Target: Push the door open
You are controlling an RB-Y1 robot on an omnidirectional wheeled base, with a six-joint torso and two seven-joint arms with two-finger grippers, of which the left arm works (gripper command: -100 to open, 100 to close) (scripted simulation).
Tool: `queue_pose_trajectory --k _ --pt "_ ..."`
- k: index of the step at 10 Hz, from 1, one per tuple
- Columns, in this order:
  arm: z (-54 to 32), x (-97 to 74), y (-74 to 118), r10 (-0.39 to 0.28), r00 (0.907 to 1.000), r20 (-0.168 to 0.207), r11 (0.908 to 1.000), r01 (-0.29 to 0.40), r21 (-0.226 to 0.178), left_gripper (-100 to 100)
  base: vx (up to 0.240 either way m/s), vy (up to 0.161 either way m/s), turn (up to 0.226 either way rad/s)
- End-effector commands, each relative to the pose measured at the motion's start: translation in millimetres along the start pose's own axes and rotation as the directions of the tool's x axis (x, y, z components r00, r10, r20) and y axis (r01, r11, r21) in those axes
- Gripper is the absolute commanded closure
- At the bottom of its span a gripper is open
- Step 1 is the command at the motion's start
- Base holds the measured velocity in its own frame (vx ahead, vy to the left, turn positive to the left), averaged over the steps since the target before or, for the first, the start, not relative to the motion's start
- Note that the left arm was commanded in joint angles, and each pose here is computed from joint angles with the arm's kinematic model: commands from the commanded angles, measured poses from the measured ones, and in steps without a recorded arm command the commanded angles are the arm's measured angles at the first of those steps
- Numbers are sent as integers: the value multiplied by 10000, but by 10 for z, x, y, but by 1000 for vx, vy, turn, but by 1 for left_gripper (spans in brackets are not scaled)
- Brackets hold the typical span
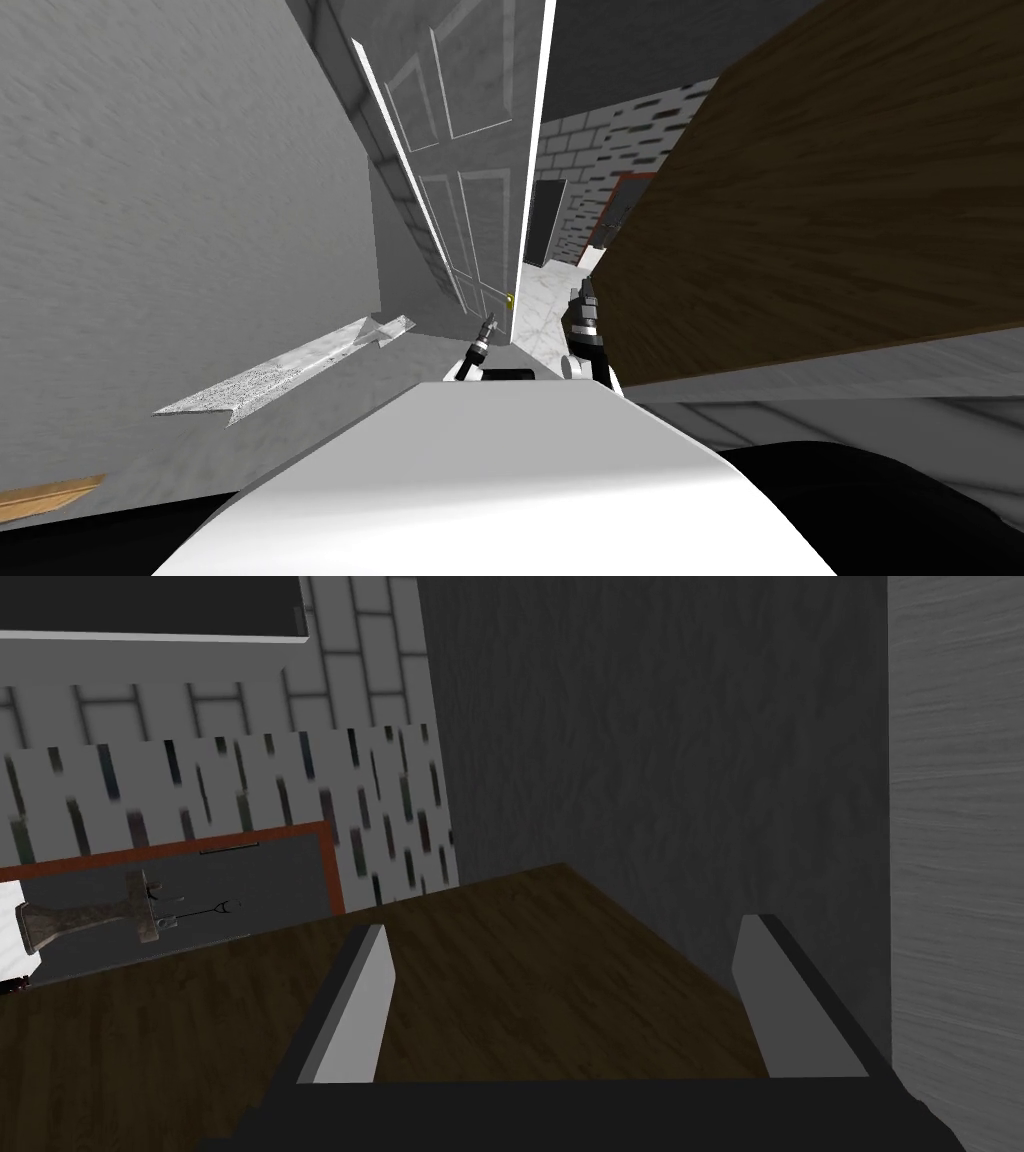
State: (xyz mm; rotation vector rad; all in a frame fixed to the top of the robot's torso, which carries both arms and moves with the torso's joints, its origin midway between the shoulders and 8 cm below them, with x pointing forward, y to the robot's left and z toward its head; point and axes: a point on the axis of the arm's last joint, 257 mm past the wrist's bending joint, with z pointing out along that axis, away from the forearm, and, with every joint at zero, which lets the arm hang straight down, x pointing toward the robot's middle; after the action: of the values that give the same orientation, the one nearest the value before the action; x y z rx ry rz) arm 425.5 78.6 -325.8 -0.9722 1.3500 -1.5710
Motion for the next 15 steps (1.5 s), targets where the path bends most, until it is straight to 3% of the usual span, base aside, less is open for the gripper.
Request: queue_pose_trajectory --k 1,13,15 --pt "-18 57 86 30 9999 -165 9999 -33 -167 -100 78 63 -85" --pt "-170 429 658 230 9916 -1275 9915 -390 -1239 -100 84 71 -83" --pt "-157 375 645 259 9927 -1179 9919 -401 -1204 -100 87 -4 -30"
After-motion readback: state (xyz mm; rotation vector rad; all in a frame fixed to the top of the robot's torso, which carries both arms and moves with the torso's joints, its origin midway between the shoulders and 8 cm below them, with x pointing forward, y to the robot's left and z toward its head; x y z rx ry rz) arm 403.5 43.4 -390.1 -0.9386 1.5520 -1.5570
